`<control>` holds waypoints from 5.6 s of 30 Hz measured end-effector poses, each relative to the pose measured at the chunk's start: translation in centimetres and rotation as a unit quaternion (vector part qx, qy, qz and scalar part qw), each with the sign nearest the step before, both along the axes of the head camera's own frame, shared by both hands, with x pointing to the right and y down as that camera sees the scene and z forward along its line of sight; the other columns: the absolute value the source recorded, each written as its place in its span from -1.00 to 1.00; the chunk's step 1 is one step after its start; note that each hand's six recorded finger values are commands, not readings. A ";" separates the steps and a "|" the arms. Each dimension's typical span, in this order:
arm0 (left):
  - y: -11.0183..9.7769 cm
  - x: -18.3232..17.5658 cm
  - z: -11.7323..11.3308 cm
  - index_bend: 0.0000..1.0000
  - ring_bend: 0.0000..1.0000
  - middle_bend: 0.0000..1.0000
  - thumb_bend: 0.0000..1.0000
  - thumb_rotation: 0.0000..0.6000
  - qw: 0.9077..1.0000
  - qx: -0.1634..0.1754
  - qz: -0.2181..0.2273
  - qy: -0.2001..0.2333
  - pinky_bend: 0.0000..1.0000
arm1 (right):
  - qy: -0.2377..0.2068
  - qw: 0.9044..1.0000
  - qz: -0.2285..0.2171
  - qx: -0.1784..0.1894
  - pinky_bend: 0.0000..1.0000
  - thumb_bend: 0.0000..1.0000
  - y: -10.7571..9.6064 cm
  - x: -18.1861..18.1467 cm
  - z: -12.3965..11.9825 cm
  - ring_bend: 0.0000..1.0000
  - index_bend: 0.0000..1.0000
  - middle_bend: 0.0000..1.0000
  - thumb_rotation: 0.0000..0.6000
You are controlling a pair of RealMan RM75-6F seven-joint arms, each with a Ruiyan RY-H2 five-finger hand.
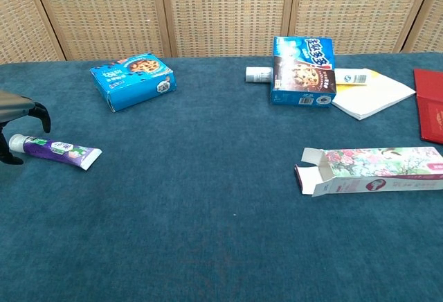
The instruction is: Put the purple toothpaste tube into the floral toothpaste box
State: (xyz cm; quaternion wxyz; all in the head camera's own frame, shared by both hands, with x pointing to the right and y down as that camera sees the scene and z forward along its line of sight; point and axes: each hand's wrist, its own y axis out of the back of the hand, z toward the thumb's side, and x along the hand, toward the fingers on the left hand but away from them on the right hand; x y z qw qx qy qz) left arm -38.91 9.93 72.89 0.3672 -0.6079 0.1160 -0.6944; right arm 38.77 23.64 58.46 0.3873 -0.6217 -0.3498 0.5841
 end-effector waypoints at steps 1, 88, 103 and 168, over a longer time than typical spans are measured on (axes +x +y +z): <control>0.0 0.1 0.0 -0.42 -0.81 -0.68 -0.54 1.00 1.000 0.001 0.001 0.001 -0.65 | 0.000 1.000 0.000 0.000 -1.00 -0.76 0.0 0.0 0.0 -1.00 -1.00 -1.00 1.00; -2.6 3.8 -9.5 0.78 0.03 0.31 -0.36 1.00 0.961 0.177 0.115 0.177 -0.06 | -0.048 0.996 -0.023 -0.073 -1.00 -0.76 -2.0 -4.3 3.5 -1.00 -1.00 -1.00 1.00; -2.8 4.5 -10.4 0.78 0.03 0.31 -0.36 1.00 0.958 0.183 0.130 0.179 -0.07 | -0.048 0.988 -0.039 -0.141 -1.00 -0.76 -6.4 -8.0 6.0 -1.00 -1.00 -1.00 1.00; -2.6 6.6 -12.5 0.78 0.03 0.31 -0.36 1.00 0.945 0.183 0.122 0.242 -0.07 | -0.120 0.987 0.023 -0.108 -0.04 -0.76 -7.5 -12.6 10.7 -0.29 0.12 -0.04 1.00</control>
